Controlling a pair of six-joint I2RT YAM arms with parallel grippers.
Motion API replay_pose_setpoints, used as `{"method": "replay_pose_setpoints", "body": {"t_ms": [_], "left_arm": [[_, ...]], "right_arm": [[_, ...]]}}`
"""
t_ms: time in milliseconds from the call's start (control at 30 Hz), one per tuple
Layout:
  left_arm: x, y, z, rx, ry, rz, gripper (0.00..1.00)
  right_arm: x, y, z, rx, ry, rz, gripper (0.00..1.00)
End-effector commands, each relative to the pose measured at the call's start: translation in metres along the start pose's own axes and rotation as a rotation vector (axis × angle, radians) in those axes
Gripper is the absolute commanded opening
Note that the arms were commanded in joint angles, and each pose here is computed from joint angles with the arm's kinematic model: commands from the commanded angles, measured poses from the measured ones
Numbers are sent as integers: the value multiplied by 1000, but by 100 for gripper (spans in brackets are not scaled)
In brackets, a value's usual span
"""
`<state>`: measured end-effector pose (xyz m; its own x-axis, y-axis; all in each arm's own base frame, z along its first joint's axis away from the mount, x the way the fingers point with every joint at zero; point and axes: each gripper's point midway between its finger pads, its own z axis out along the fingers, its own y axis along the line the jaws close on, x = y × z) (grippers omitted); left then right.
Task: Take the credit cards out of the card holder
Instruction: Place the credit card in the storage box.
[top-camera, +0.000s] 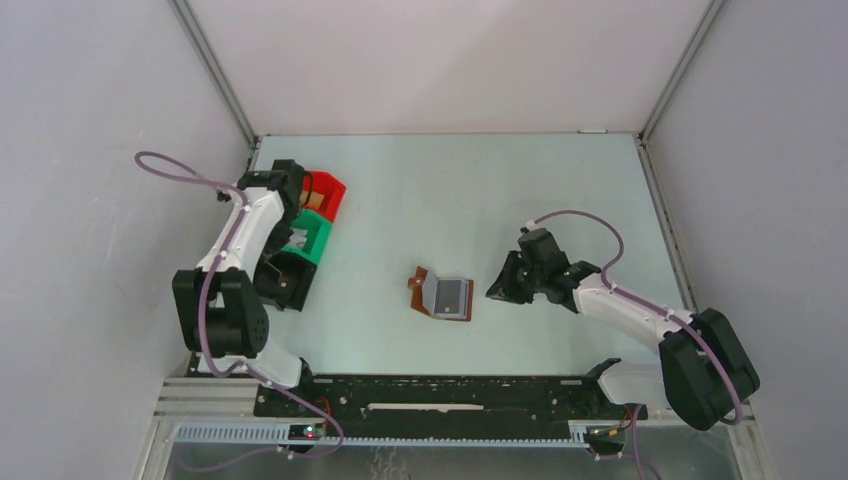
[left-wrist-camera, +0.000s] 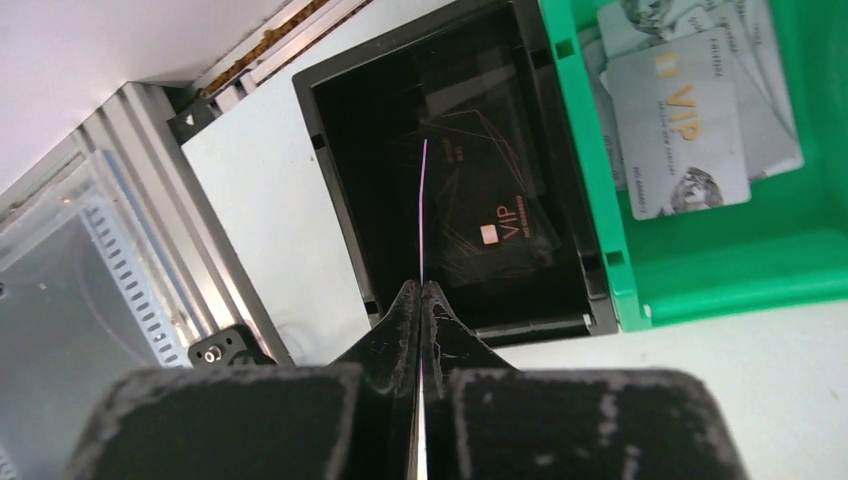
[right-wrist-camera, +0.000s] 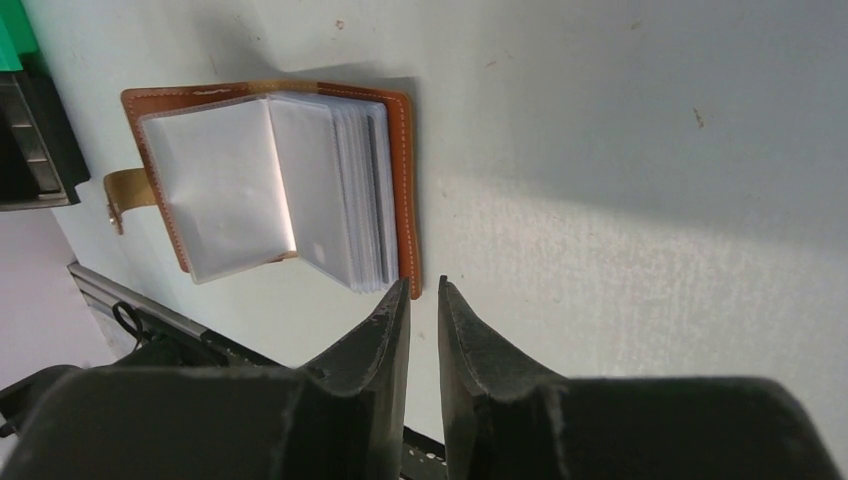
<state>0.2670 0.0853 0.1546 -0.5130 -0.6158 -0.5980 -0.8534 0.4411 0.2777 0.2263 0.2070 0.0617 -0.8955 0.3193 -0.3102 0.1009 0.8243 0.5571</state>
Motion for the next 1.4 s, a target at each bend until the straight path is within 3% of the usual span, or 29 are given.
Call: {"method": "replay_pose_setpoints", "body": {"t_ms": [0, 133, 567, 633, 700, 800, 900, 1033, 1067, 1200, 1367], "left_arm": [[-15, 6, 9, -110, -32, -71, 0], [-12, 10, 25, -198, -9, -96, 0], [4, -13, 63, -187, 103, -118, 0], [9, -15, 67, -169, 129, -129, 7], [11, -15, 68, -161, 137, -140, 22], [14, -18, 68, -131, 151, -152, 37], [9, -22, 61, -82, 149, -154, 45], [-9, -19, 40, 31, 92, -155, 69], [-16, -21, 33, 95, 61, -153, 80], [-34, -20, -10, 361, -52, -125, 83], [-22, -36, -95, 736, -169, 48, 83]], "right_arm": [[-14, 19, -4, -47, -20, -4, 24], [-14, 24, -2, -59, -13, 20, 24], [-6, 33, 3, -33, -3, 18, 24], [-3, 35, 4, -36, 0, 17, 24], [-1, 37, 4, -38, 4, 16, 24], [2, 38, 6, -36, 11, 7, 25], [3, 38, 6, -28, 12, -1, 25], [-1, 39, 3, -26, -9, -9, 27], [-4, 39, 2, -21, -16, -10, 29], [-16, 38, -1, -13, -50, -15, 36], [-27, 61, -2, -109, -71, -44, 37]]}}
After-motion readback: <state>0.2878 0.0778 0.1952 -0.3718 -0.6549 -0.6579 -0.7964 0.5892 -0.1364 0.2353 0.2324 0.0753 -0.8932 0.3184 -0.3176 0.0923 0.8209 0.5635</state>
